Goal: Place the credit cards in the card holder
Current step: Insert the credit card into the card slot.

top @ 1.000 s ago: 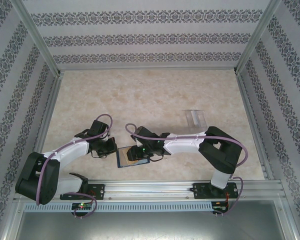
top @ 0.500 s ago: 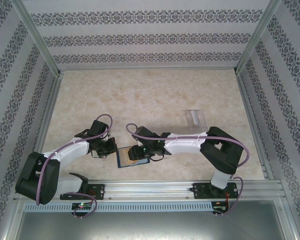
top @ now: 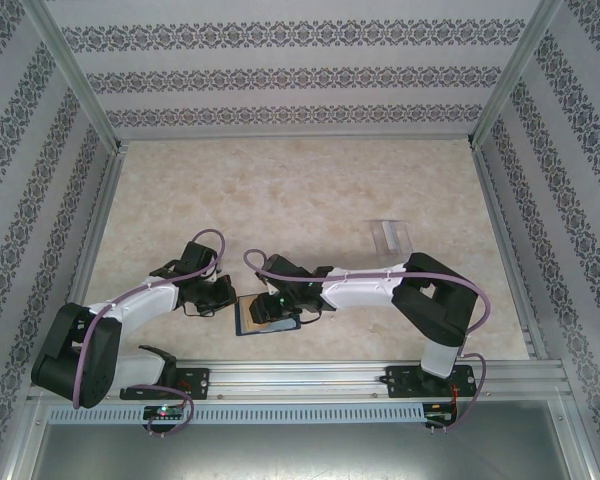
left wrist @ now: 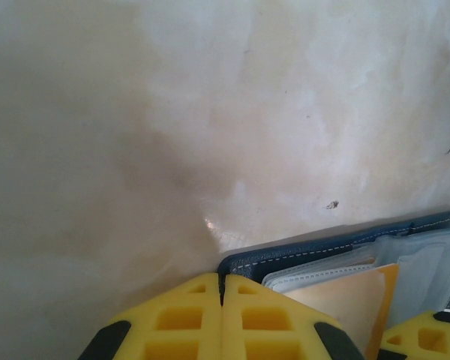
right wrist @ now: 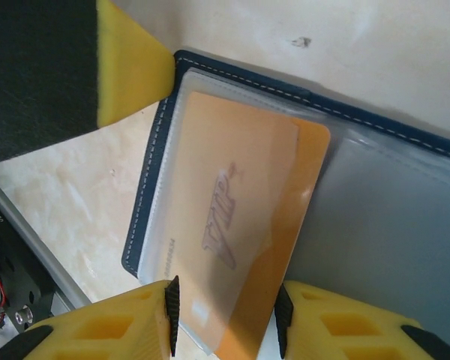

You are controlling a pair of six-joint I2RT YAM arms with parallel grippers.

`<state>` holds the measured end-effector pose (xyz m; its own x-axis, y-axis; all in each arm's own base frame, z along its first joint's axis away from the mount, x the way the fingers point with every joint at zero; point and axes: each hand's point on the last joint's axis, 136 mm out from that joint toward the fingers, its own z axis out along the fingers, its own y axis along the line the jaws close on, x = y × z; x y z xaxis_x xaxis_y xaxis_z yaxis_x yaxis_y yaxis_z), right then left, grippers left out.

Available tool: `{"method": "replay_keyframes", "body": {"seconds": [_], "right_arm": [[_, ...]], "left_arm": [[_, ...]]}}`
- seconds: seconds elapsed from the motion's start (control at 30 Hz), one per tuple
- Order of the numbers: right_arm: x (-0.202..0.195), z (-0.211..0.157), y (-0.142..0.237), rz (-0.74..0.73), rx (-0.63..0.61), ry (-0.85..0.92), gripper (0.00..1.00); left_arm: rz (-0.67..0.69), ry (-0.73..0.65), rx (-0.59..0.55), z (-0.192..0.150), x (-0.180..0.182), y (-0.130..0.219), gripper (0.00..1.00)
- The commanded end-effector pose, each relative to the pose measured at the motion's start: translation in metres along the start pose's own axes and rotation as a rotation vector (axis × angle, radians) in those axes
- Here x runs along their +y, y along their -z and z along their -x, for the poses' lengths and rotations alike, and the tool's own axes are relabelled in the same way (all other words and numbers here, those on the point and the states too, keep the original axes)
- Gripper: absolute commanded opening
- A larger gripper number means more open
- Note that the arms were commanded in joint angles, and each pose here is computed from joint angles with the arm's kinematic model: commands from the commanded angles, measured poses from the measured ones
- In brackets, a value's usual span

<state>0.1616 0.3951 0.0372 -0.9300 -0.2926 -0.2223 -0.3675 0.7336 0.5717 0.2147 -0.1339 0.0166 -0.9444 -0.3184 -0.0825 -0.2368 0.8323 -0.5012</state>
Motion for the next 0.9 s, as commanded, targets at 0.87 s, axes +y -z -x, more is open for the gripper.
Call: {"method": "replay_keyframes", "body": {"seconds": [0.87], "right_arm": [[0.006,0.0,0.028,-0.09,-0.05,0.17,0.46]], "left_arm": [[0.01,0.013,-0.056,0.008,0.0,0.002,0.0]]}}
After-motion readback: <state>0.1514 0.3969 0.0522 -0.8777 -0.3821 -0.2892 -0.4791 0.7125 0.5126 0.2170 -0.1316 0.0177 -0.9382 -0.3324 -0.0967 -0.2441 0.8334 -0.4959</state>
